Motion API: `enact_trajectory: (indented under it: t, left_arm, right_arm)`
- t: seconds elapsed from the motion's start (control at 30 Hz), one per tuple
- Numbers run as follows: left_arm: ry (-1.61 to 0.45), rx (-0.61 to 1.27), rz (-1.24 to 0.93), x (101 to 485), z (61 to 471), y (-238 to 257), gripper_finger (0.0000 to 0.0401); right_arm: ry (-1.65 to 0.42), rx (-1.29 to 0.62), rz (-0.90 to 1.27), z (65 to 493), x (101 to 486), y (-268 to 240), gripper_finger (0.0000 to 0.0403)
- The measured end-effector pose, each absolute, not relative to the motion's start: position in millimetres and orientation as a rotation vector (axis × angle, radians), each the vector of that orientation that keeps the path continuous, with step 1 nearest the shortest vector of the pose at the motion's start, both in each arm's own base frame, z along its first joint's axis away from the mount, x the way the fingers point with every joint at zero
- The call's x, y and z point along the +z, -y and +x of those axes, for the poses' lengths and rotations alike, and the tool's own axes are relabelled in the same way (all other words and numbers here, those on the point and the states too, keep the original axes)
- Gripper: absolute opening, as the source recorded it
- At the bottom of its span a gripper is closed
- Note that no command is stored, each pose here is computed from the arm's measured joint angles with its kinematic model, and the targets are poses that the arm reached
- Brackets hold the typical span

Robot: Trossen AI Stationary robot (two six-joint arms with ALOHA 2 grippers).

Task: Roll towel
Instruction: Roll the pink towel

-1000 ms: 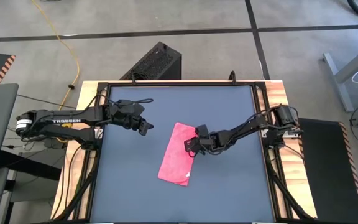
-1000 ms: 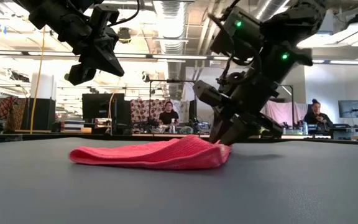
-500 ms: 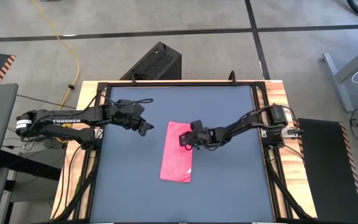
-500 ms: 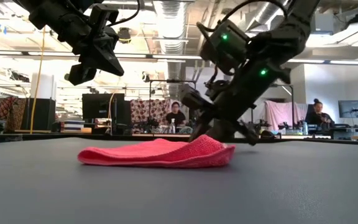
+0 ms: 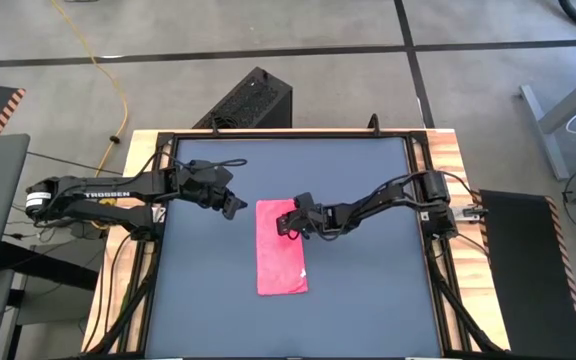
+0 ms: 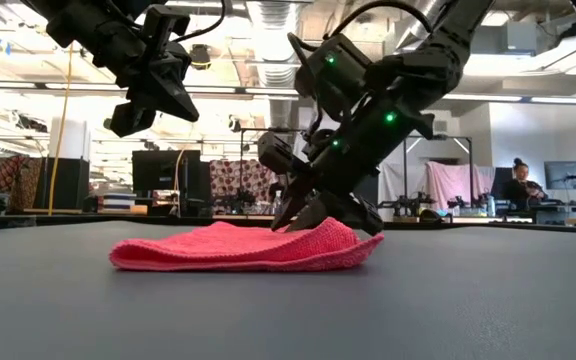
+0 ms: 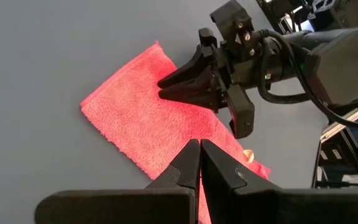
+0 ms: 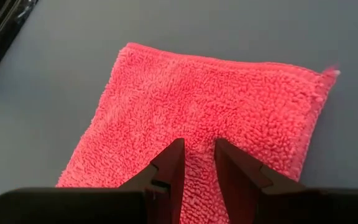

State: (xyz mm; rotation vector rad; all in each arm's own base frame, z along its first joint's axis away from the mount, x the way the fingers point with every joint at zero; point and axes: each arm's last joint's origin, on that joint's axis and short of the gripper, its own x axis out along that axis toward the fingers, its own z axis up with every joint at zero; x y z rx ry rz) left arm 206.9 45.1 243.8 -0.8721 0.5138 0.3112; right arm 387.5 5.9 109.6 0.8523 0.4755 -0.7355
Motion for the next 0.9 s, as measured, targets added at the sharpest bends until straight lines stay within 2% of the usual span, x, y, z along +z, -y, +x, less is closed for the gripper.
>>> enact_trajectory:
  t: [0.33,0.67,0.73,0.9]
  left_arm:
    - [-0.519,0.328,-0.833,243,207,-44,0.0]
    - [-0.487,0.354,-0.779,245,210,-34,0.0]
    - [-0.469,0.308,-0.746,249,211,-29,0.0]
    - [-0.499,0.041,-0.624,256,207,-1,0.0]
  right_arm:
    - [-0.486,-0.699,0.837,386,119,-3,0.0119]
    - [-0.444,-0.703,0.723,361,190,-8,0.0125]
    - [-0.441,-0.66,0.693,356,202,-18,0.0125]
    - [-0.558,-0.53,0.581,331,223,-59,0.0125]
